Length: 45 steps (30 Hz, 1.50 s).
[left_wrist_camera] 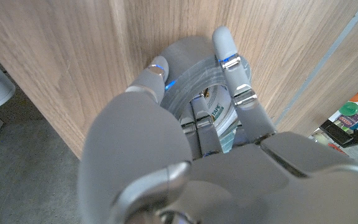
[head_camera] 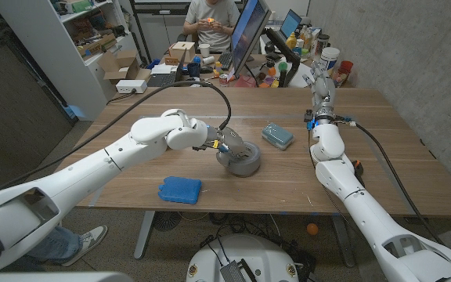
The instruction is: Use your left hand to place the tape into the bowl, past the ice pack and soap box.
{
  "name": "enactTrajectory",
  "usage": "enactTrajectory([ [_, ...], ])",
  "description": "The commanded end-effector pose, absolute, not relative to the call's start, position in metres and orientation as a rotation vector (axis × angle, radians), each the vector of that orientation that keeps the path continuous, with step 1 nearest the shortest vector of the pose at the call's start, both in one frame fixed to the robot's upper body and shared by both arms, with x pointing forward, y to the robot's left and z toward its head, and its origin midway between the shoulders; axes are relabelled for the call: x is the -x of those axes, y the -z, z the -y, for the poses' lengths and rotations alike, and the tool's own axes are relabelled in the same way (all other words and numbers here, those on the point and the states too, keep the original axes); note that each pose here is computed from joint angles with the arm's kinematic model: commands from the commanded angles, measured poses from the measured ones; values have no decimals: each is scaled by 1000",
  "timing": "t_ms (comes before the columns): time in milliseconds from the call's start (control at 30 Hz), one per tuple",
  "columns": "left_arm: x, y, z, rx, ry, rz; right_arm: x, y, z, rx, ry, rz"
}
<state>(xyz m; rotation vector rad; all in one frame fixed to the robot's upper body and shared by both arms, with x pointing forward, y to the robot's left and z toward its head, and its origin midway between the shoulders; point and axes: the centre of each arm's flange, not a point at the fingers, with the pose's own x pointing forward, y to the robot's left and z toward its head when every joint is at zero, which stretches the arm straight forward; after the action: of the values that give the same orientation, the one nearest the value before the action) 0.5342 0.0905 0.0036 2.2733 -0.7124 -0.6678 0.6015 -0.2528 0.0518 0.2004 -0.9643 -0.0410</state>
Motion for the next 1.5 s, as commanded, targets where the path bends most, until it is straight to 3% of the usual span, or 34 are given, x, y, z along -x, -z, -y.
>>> enactTrajectory([
  [33,-530,-15,-94,-2259,618,738,-599,-56,249,-183,41,962],
  [1500,-504,-102,-120,-2024,352,853,-598,-65,251,-154,38,956],
])
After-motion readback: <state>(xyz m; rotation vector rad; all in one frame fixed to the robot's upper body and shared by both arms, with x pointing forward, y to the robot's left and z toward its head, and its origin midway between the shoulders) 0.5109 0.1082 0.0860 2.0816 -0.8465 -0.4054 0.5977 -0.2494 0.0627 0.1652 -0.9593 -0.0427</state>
